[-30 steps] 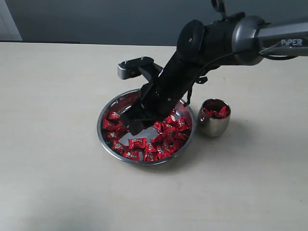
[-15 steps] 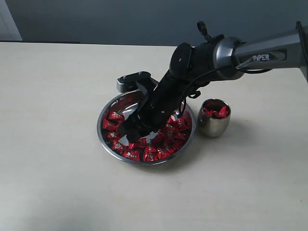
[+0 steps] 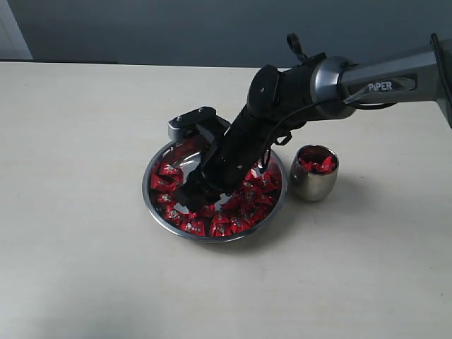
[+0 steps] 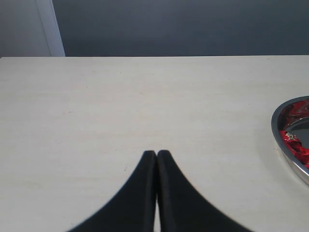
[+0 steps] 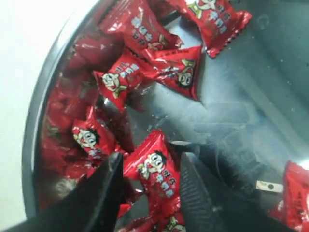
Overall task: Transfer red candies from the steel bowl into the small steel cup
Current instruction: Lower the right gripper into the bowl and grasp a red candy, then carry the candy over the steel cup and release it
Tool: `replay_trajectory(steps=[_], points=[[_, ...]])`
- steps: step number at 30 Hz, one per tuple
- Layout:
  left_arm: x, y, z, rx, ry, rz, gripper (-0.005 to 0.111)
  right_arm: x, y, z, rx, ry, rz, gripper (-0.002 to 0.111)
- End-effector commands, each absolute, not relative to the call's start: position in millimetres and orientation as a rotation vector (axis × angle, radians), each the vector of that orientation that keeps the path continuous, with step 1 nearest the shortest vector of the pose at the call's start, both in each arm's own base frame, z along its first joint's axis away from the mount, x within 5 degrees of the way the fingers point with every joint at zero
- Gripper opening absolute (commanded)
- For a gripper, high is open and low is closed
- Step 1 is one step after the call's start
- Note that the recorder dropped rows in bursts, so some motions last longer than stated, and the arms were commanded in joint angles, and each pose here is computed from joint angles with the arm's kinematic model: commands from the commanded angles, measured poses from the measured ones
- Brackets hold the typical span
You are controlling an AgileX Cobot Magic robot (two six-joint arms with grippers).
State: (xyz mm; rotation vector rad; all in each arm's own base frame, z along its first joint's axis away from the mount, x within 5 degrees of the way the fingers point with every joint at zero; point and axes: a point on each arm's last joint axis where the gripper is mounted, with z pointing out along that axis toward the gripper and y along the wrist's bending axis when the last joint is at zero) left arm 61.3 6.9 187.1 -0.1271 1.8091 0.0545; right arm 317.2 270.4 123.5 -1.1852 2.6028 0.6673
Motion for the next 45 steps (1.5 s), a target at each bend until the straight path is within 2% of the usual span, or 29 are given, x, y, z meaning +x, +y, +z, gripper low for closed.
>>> replay_trajectory(steps=[1, 20, 31, 33, 38, 42, 45], points=[[61.0, 6.6, 186.9, -0.122, 1.801, 0.052, 0.0, 317.6, 270.4, 124.1, -1.232, 2.575, 0.663, 0.038], [61.0, 6.6, 186.9, -0.122, 1.801, 0.052, 0.0, 313.5, 268.4, 123.2, -1.347, 2.56, 0.658, 0.038], [61.0, 6.6, 186.9, -0.122, 1.801, 0.052, 0.0, 313.8, 267.2, 104.1, -1.37, 2.6, 0.636, 0.038], [61.0, 6.6, 186.9, -0.122, 1.801, 0.052, 0.0, 316.1, 267.9, 106.2, -1.355, 2.581, 0.623, 0.033], [61.0, 6.6, 186.9, -0.122, 1.801, 0.052, 0.0, 320.6, 268.7, 115.2, -1.313, 2.535, 0.596, -0.001], [61.0, 6.6, 186.9, -0.122, 1.801, 0.052, 0.0, 322.1, 268.4, 132.0, -1.291, 2.49, 0.594, -0.001], [61.0, 6.6, 186.9, -0.122, 1.801, 0.052, 0.0, 321.9, 266.3, 160.7, -1.277, 2.419, 0.568, -0.001]])
